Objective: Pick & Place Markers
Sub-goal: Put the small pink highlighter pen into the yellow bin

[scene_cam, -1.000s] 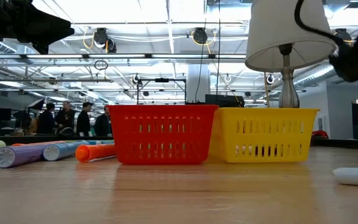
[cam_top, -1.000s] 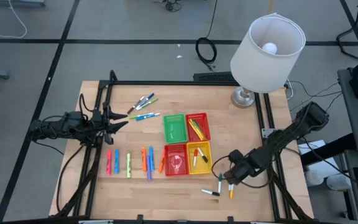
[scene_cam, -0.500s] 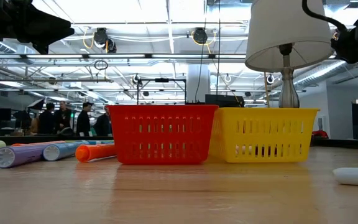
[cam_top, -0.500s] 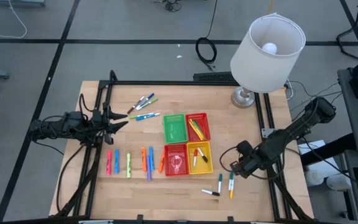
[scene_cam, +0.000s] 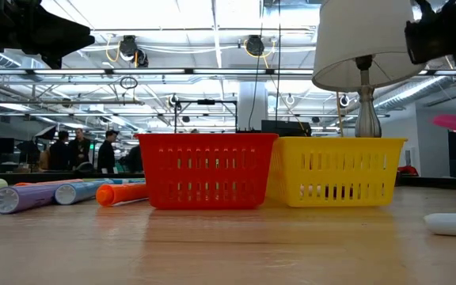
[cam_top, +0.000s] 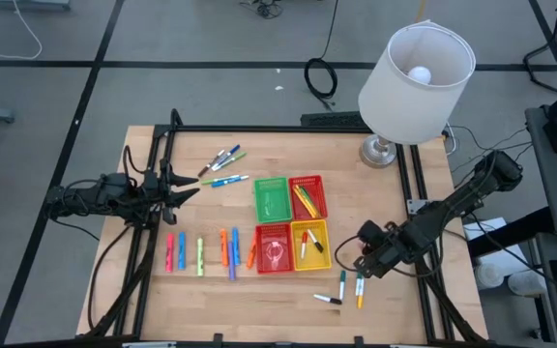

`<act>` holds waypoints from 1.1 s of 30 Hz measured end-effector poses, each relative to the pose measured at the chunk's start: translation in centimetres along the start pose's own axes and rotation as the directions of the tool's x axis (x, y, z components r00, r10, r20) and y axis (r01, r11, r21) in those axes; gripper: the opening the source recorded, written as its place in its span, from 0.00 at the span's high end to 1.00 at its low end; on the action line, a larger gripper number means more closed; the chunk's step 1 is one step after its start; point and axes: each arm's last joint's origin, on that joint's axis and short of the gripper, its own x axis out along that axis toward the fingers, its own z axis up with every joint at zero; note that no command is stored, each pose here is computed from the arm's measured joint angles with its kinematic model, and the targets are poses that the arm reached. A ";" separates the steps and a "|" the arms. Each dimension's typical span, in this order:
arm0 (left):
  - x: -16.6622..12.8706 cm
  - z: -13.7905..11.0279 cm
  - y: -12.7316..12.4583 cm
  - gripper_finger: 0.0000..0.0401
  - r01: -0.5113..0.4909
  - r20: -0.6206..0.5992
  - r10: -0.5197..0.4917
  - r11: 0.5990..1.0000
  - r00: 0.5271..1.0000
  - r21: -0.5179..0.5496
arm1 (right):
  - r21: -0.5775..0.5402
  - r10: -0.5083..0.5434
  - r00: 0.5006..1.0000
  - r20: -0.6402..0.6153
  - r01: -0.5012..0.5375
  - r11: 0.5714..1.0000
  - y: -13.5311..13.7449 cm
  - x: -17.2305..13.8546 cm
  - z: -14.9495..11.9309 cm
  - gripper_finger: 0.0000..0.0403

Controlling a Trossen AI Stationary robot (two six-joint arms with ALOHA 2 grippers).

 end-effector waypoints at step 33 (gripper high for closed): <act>0.0 0.0 0.0 0.67 0.000 0.000 0.000 1.000 1.000 0.000 | -0.544 0.445 0.737 0.509 -0.125 0.829 -1.3 0.0 5.1 0.94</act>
